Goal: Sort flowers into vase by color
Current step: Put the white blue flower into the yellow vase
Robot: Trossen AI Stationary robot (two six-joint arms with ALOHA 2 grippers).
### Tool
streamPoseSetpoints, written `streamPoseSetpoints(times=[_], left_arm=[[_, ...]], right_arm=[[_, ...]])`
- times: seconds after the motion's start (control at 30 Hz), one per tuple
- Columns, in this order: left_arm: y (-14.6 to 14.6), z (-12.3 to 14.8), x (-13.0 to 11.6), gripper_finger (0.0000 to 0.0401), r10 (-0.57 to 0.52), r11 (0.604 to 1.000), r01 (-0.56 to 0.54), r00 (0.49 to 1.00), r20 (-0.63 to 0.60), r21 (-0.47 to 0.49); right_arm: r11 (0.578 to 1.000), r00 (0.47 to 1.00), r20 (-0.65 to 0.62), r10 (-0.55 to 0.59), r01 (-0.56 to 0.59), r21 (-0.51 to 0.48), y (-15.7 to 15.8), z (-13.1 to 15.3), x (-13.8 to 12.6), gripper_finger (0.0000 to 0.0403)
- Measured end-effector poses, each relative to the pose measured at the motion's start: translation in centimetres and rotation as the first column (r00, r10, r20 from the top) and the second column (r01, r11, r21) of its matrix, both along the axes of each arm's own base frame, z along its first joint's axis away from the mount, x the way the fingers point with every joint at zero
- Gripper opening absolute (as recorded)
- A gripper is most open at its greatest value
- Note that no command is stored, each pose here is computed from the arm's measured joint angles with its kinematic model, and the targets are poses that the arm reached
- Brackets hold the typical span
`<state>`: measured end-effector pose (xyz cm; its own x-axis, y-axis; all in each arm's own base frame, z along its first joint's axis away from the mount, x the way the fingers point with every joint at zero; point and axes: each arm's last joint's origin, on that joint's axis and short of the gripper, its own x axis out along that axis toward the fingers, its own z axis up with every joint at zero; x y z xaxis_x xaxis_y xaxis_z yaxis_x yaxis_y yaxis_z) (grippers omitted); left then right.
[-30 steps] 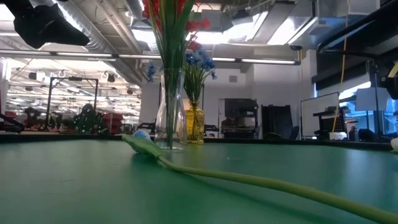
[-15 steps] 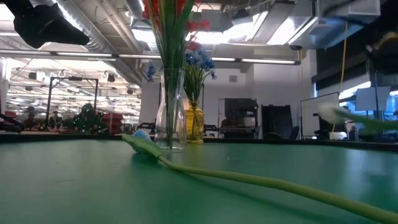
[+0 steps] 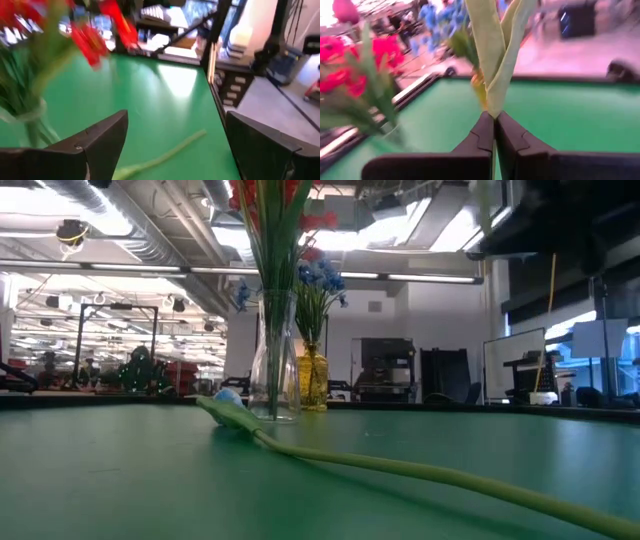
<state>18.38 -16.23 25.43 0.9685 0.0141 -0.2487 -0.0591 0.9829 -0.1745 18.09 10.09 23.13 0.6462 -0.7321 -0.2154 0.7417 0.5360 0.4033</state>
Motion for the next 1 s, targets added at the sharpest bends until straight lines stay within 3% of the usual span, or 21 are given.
streamPoseSetpoints(times=[0.13, 0.23, 0.43, 0.63, 0.77, 1.0], left_arm=[[2.1, 1.6, 0.0, 0.0330, 0.036, 0.999, -0.036, 0.999, 0.034, -0.009], [3.7, 2.4, 0.2, 0.0330, 0.053, 0.998, -0.052, 0.997, 0.049, -0.019], [6.3, 2.9, 1.3, 0.0330, 0.107, 0.994, -0.105, 0.993, 0.053, -0.040], [8.2, 2.8, 2.4, 0.0330, 0.061, 0.997, -0.059, 0.997, 0.035, -0.055], [9.6, 3.0, 2.9, 0.0330, 0.017, 0.999, -0.015, 0.999, 0.041, -0.045], [13.0, 3.3, 1.4, 0.0330, 0.141, 0.990, -0.140, 0.989, -0.033, 0.015]], right_arm=[[0.991, 0.993, -0.082, -0.084, 0.074, -0.113, -1.9, 0.4, 1.8, 0.0002], [0.987, 0.978, -0.182, -0.104, 0.080, -0.136, -3.6, 0.8, 3.4, 0.0001], [0.979, 0.961, -0.263, 0.079, -0.124, -0.161, -6.9, 2.9, 7.6, 0.0001], [0.870, 0.920, -0.241, 0.309, -0.376, -0.320, -10.8, 5.4, 9.5, 0.0000], [0.824, 0.912, -0.195, 0.362, -0.411, -0.391, -14.2, 6.2, 9.5, 0.0000], [0.730, 0.877, -0.042, 0.479, -0.424, -0.536, -19.0, 6.4, 8.6, 0.0000]])
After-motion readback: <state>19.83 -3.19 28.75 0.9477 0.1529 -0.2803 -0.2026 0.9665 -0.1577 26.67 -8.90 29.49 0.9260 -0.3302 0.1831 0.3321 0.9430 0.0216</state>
